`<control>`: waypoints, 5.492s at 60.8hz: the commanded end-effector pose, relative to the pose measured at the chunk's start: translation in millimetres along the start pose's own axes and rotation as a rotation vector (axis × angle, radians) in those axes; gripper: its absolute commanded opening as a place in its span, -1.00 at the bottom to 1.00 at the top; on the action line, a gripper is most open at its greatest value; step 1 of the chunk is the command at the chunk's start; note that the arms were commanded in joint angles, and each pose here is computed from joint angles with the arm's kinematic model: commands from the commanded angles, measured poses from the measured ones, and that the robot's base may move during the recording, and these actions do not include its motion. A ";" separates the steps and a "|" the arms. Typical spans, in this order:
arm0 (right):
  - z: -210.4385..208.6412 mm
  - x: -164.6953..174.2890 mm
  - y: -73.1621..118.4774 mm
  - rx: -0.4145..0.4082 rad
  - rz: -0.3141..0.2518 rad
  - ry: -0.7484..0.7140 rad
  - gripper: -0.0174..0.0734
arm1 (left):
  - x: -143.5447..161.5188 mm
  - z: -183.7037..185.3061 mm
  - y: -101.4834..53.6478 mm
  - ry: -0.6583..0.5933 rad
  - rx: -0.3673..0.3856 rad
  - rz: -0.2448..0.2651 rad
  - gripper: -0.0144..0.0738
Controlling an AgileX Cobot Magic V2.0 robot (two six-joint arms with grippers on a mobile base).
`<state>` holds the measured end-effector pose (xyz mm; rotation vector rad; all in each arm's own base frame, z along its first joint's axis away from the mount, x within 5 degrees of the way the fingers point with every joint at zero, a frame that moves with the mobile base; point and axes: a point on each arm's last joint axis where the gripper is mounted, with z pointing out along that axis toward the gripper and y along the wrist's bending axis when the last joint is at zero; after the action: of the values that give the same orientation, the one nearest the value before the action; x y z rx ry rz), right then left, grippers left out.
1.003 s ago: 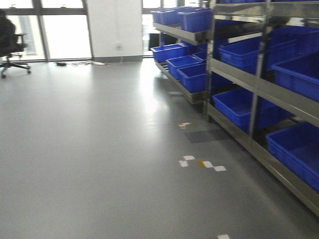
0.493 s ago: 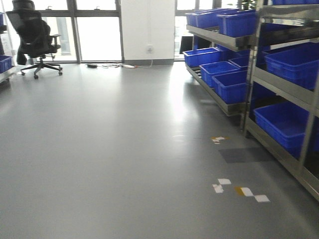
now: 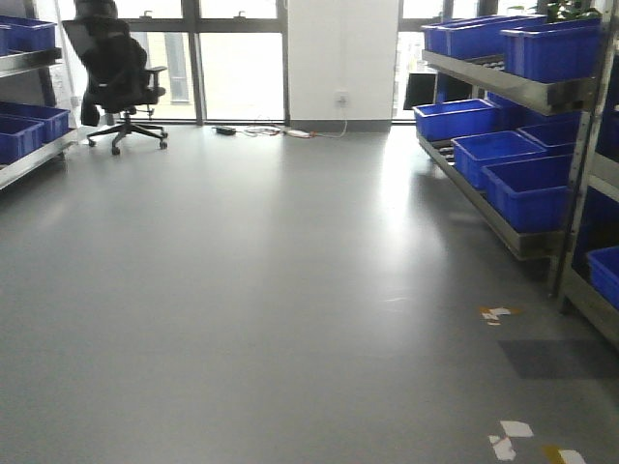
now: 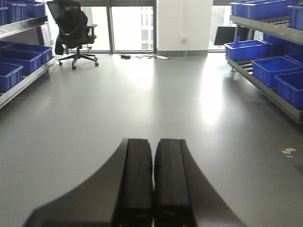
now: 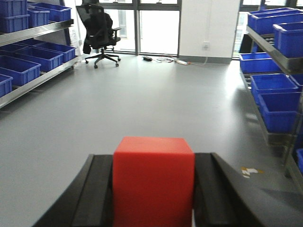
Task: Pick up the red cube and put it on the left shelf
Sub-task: 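Drive the base to the blue crate shelf holding the red cube, then position the right gripper with the red cube above a blue crate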
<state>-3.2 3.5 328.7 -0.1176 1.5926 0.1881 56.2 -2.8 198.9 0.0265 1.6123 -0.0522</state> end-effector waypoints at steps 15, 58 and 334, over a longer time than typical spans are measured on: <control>-0.8 -15.5 -0.2 0.009 -0.010 -0.104 -0.24 | -0.8 -0.2 -0.5 -0.077 0.010 -0.008 -0.44; -0.8 -15.5 -0.2 0.009 -0.010 -0.104 -0.24 | -0.8 -0.2 -0.5 -0.077 0.010 -0.008 -0.44; -0.8 -15.3 0.0 0.007 -0.007 -0.102 -0.24 | -0.8 -0.2 -0.5 -0.077 0.010 -0.008 -0.44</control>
<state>-3.1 3.3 328.7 -0.1183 1.5925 0.1833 56.2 -2.8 198.9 0.0265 1.6123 -0.0522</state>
